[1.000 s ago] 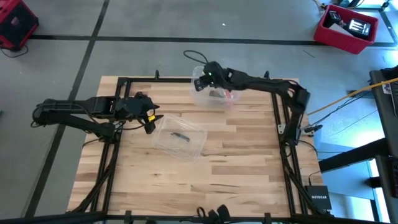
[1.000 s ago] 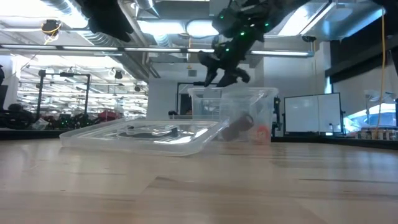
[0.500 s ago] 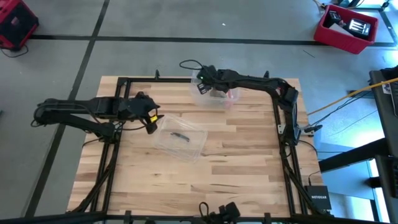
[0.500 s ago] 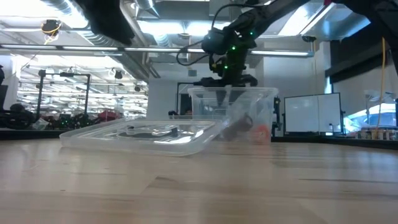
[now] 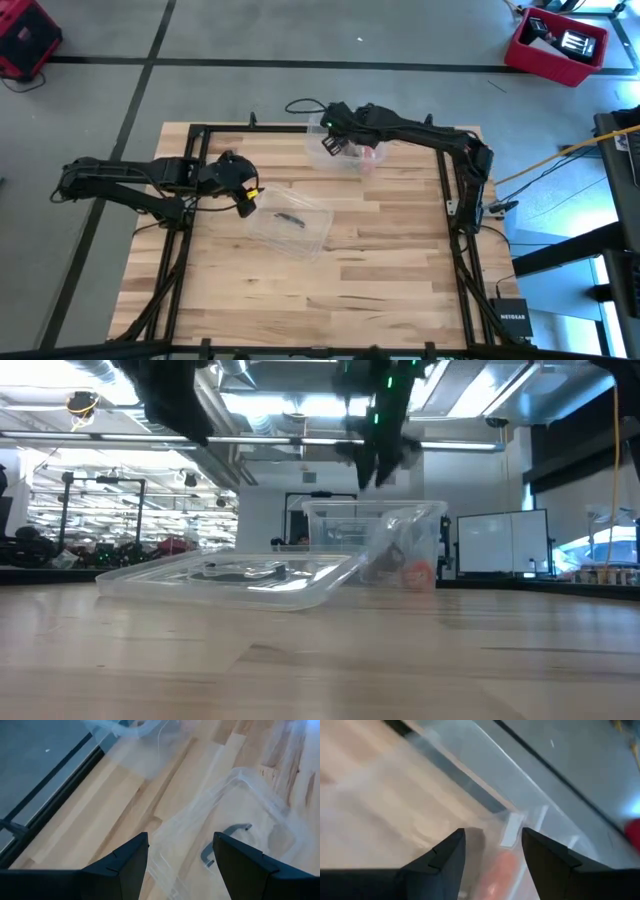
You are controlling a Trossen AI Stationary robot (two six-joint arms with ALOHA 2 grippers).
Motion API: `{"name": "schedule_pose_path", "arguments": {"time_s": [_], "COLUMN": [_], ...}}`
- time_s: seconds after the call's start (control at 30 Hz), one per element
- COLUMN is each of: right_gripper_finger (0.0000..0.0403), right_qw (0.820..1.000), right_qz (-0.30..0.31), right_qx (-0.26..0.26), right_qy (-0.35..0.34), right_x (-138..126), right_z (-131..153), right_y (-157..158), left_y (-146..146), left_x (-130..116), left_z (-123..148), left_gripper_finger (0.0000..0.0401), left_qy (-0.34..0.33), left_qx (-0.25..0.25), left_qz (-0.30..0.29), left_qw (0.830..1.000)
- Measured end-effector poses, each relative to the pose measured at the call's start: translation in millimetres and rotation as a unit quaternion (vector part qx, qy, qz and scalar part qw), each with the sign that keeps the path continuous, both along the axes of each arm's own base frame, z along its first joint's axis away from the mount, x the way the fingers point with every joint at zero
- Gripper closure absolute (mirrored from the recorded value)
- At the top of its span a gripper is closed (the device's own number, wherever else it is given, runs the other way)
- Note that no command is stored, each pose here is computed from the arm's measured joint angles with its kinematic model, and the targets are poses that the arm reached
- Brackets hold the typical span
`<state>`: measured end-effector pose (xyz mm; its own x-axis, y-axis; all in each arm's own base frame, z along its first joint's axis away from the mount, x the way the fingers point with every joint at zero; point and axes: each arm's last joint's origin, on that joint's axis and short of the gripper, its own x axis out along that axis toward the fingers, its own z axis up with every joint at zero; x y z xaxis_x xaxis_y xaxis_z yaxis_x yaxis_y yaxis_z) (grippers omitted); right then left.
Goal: Roll bandage
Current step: Put the transparent zip bag into the container, then close the container
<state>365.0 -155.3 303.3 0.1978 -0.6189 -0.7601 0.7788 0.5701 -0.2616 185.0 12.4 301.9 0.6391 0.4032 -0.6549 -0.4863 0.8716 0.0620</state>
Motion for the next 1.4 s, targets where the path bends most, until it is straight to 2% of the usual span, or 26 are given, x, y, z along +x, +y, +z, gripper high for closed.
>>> {"name": "schedule_pose_path", "arguments": {"time_s": [0.17, 0.27, 0.37, 0.5, 0.67, 0.77, 0.9, 1.0, 1.07, 1.23, 1.4], "right_gripper_finger": [0.0205, 0.0205, 0.0205, 0.0205, 0.0205, 0.0205, 0.0205, 0.0205, 0.0205, 0.0205, 0.0205], "right_qw": [0.994, 0.985, 0.975, 0.958, 0.945, 0.949, 0.952, 0.94, 0.929, 0.924, 0.928], "right_qz": [0.101, 0.161, 0.212, 0.282, 0.325, 0.309, 0.246, 0.192, 0.166, 0.113, 0.105], "right_qx": [-0.033, -0.033, -0.033, -0.038, -0.032, 0.005, 0.059, 0.106, 0.139, 0.175, 0.177], "right_qy": [0.022, 0.059, 0.063, 0.044, -0.007, -0.061, -0.17, -0.262, -0.299, -0.321, -0.312], "right_x": [-6, -7, -5, -2, -4, -8, -13, -18, -25, -40, -45], "right_z": [35, 36, 33, 12, -38, -73, -111, -134, -146, -166, -175], "right_y": [59, 103, 148, 204, 255, 266, 264, 259, 257, 253, 251], "left_y": [-5, -6, -8, -8, -8, -7, -7, -6, -6, -5, -7], "left_x": [-6, -13, -23, -33, -37, -40, -40, -40, -42, -44, -41], "left_z": [-12, -26, -43, -62, -85, -93, -93, -96, -101, -118, -135], "left_gripper_finger": [0.0187, 0.0187, 0.0187, 0.0187, 0.0187, 0.0187, 0.0187, 0.0187, 0.0187, 0.0187, 0.0187], "left_qy": [0.026, 0.025, 0.023, 0.014, 0.029, 0.044, 0.044, 0.045, 0.052, 0.052, 0.022], "left_qx": [0.001, -0.017, -0.038, -0.075, -0.109, -0.099, -0.096, -0.098, -0.099, -0.11, -0.142], "left_qz": [-0.012, 0.003, 0.022, 0.065, 0.104, 0.107, 0.112, 0.113, 0.117, 0.119, 0.092], "left_qw": [1.0, 1.0, 0.999, 0.995, 0.988, 0.988, 0.988, 0.988, 0.987, 0.985, 0.985]}}
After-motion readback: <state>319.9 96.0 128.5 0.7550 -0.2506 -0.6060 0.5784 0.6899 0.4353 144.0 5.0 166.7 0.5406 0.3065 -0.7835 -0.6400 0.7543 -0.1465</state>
